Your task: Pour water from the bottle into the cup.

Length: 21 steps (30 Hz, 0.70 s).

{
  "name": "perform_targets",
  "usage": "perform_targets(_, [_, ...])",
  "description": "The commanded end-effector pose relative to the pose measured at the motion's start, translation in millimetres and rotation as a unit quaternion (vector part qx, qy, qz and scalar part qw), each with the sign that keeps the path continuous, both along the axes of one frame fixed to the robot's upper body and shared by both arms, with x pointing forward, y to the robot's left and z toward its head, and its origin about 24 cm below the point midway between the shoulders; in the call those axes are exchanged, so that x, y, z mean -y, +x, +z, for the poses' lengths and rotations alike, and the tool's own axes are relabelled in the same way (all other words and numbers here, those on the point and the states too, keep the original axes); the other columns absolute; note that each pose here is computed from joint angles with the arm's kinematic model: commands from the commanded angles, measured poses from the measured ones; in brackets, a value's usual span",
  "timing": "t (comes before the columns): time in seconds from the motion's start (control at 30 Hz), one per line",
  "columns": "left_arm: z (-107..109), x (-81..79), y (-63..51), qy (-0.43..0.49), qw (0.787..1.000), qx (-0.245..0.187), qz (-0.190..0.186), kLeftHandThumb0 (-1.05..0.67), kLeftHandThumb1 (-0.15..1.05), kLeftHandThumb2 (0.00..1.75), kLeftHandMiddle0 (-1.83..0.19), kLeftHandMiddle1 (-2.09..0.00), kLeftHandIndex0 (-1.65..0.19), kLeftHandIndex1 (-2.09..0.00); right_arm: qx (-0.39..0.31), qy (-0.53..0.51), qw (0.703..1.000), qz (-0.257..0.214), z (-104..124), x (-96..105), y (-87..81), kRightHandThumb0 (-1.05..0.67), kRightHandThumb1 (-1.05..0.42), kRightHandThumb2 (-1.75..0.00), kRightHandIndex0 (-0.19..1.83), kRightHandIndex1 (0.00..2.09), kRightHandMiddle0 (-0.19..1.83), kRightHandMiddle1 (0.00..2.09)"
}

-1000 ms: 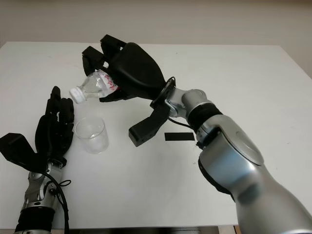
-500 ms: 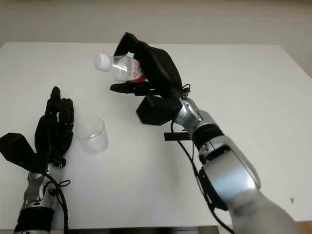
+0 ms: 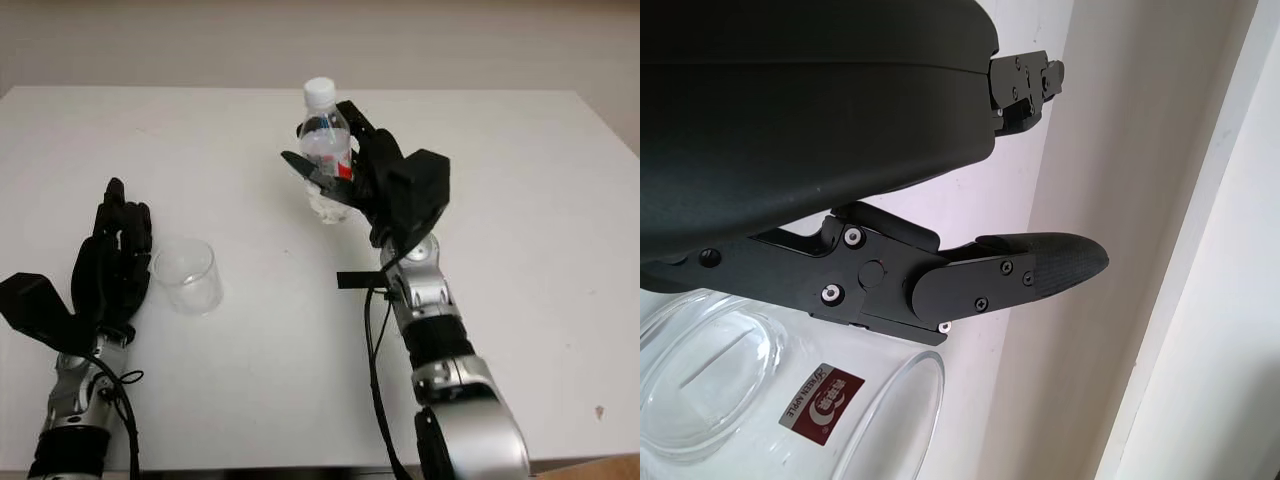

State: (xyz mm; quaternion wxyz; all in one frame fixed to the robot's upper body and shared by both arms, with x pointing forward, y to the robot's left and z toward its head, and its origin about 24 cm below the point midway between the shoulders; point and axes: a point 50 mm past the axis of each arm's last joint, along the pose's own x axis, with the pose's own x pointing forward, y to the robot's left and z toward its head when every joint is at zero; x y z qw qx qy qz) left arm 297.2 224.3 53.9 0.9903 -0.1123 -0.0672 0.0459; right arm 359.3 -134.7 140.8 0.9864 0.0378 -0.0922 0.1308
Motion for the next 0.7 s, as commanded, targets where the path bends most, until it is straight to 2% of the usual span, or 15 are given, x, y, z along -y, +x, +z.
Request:
perform_targets(0.0, [-12.6,-2.0,-6.8,-0.002,1.0,-0.027,0.001,-0.61,1.05,0.52,0.13,-0.05,0.15,-0.05,0.009,0.017,1.0,0.0,10.2,5.2,-6.0,-0.38,-1.05,-0.38,1.48,2.09,0.92,2.09])
perform_targets(0.1, [-12.4,-1.4,-6.5,-0.002,1.0,-0.029,-0.002,-0.61,1.05,0.52,0.12,-0.05,0.15,-0.05,0.001,0.022,1.0,0.0,12.0,11.6,-12.9,-0.38,-1.05,-0.4,1.54,2.09,1.0,2.09])
perform_targets(0.33, [-12.1,-0.4,-6.4,-0.002,1.0,-0.026,-0.009,-0.61,1.05,0.54,0.14,-0.05,0.17,-0.04,0.002,0.003,1.0,-0.016,11.2,19.2,-25.1,-0.35,-1.05,-0.4,1.51,2.09,1.07,2.09])
perform_targets(0.5, [-12.1,-0.8,-5.6,-0.003,1.0,-0.029,-0.008,-0.61,1.05,0.54,0.14,-0.05,0.16,-0.05,0.016,-0.033,0.999,-0.035,2.5,16.7,-29.8,-0.39,-1.05,-0.38,1.32,2.09,0.86,2.09])
perform_targets(0.67, [-11.4,-2.0,-5.3,-0.001,1.0,-0.031,-0.004,-0.62,1.05,0.52,0.12,-0.06,0.14,-0.06,0.032,-0.059,0.997,-0.046,-5.2,12.6,-29.0,-0.41,-1.05,-0.38,1.34,2.09,0.87,2.09])
